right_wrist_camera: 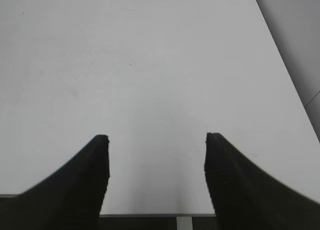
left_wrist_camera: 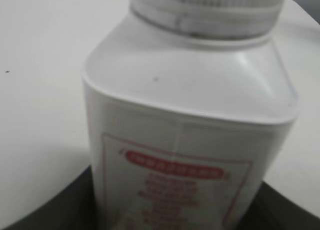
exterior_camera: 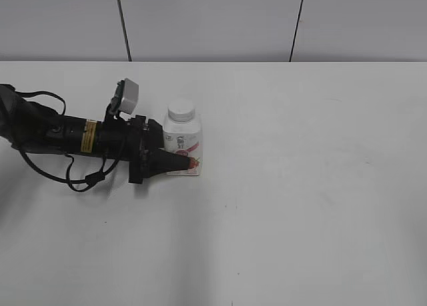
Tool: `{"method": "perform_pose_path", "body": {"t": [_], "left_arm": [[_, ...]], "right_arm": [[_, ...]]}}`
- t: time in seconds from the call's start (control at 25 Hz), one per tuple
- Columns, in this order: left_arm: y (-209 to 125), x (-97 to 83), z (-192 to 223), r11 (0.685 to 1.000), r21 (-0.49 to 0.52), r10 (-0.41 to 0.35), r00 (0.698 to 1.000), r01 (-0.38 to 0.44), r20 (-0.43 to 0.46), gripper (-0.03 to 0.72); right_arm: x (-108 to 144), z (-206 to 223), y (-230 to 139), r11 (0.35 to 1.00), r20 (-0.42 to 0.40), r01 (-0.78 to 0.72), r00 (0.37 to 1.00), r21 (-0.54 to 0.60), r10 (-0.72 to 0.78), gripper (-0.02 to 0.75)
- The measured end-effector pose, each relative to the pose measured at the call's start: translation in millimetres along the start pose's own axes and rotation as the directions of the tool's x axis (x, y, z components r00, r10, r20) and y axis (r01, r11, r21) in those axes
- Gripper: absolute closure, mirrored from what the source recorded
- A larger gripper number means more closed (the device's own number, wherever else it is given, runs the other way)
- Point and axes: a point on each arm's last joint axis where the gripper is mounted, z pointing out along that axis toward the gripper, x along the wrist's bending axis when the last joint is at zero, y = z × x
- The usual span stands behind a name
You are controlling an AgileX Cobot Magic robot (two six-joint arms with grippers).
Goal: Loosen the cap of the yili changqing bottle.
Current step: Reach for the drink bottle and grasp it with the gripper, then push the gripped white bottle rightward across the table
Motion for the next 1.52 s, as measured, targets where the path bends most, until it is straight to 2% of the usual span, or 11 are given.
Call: {"method": "perform_pose_path", "body": {"t": [0.2, 0.36, 0.48, 0.68, 0.84, 1.08, 1.32, 1.52], "left_arm": [[23, -11.3, 27, 0.999, 0.005, 0.036, 0.999, -0.036, 0.013, 0.27], [42, -16.6, 52, 0.999, 0.007, 0.048, 0.997, -0.048, -0.053, 0.27], [47, -17.5, 68, 0.997, 0.038, 0.074, 0.995, -0.072, -0.069, 0.271], [57, -8.3, 83, 0.997, -0.009, 0.081, 0.991, -0.083, -0.105, 0.272], [48, -4.8, 89, 0.998, -0.018, 0.063, 0.993, -0.065, -0.1, 0.273], [44, -11.1, 89, 0.995, -0.051, 0.08, 0.997, -0.081, -0.013, 0.273], [26, -5.2, 84, 0.998, -0.026, 0.057, 0.998, -0.057, -0.01, 0.274], [25, -4.5, 84, 0.998, -0.018, 0.064, 0.998, -0.064, -0.01, 0.274]], "right_arm": [[0, 0, 0, 1.0, 0.0, 0.0, 1.0, 0.0, 0.0, 0.256], [0, 0, 0, 1.0, 0.0, 0.0, 1.0, 0.0, 0.0, 0.256], [0, 0, 0, 1.0, 0.0, 0.0, 1.0, 0.0, 0.0, 0.256], [0, 0, 0, 1.0, 0.0, 0.0, 1.0, 0.0, 0.0, 0.256], [0, 0, 0, 1.0, 0.0, 0.0, 1.0, 0.0, 0.0, 0.256], [0, 0, 0, 1.0, 0.0, 0.0, 1.0, 0.0, 0.0, 0.256], [0, 0, 0, 1.0, 0.0, 0.0, 1.0, 0.0, 0.0, 0.256], [0, 0, 0, 1.0, 0.0, 0.0, 1.0, 0.0, 0.0, 0.256]]}}
